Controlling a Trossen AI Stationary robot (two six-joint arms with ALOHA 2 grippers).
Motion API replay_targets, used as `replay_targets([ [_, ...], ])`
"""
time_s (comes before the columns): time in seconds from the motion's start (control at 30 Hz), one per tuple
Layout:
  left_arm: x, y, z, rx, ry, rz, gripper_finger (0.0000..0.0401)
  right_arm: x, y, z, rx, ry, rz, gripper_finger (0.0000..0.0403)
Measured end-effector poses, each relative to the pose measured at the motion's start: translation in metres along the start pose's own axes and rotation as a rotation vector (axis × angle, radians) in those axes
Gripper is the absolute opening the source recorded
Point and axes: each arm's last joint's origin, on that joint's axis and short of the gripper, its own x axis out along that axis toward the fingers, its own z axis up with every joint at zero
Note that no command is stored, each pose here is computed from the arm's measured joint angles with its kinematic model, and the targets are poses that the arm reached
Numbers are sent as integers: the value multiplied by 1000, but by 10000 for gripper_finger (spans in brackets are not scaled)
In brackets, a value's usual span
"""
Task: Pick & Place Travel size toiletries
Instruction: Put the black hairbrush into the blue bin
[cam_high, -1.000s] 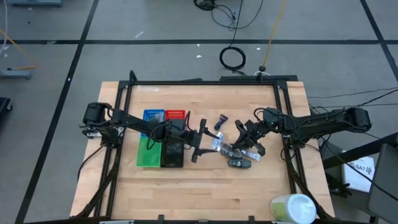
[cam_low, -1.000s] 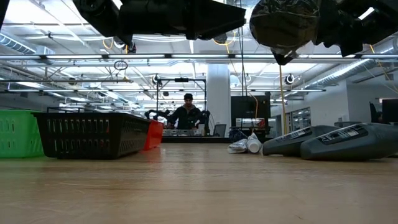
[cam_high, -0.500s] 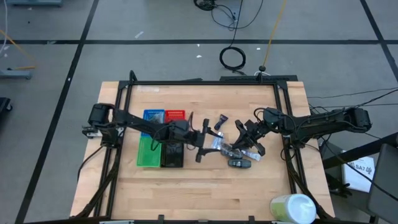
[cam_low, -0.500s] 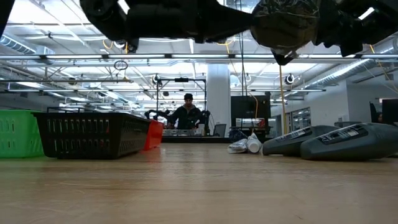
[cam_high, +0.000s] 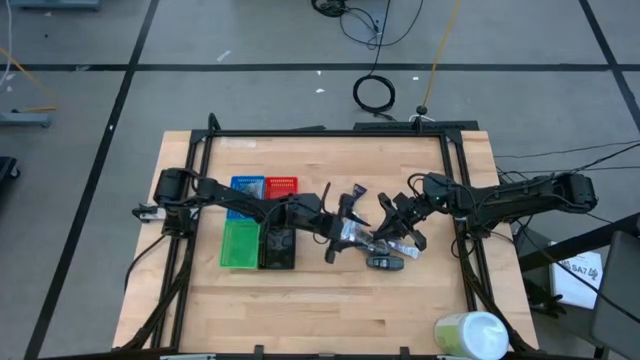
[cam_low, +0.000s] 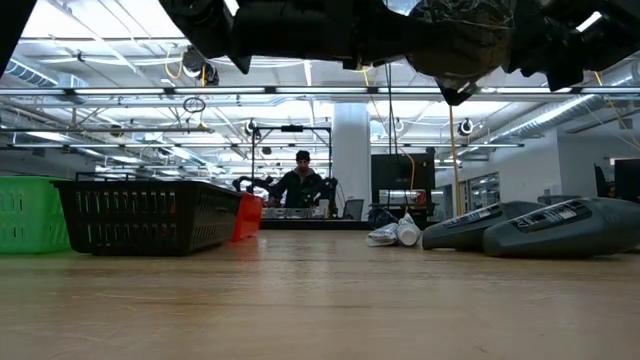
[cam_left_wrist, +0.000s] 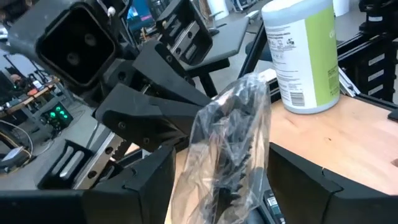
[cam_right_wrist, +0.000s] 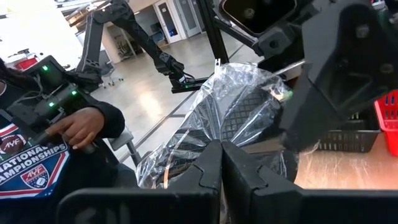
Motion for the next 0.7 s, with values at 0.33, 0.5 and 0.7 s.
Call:
replay_targets([
  [0.33, 0, 0, 1, 4, -13, -13, 133, 0, 0, -1, 1, 4, -2, 0],
  [0.5, 0, 0, 2, 5, -20, -14, 61, 0, 0, 0, 16, 4, -3, 5],
  [0.7, -8, 3, 15, 5, -45, -76, 17, 0, 0, 0, 12, 4, -3, 71],
])
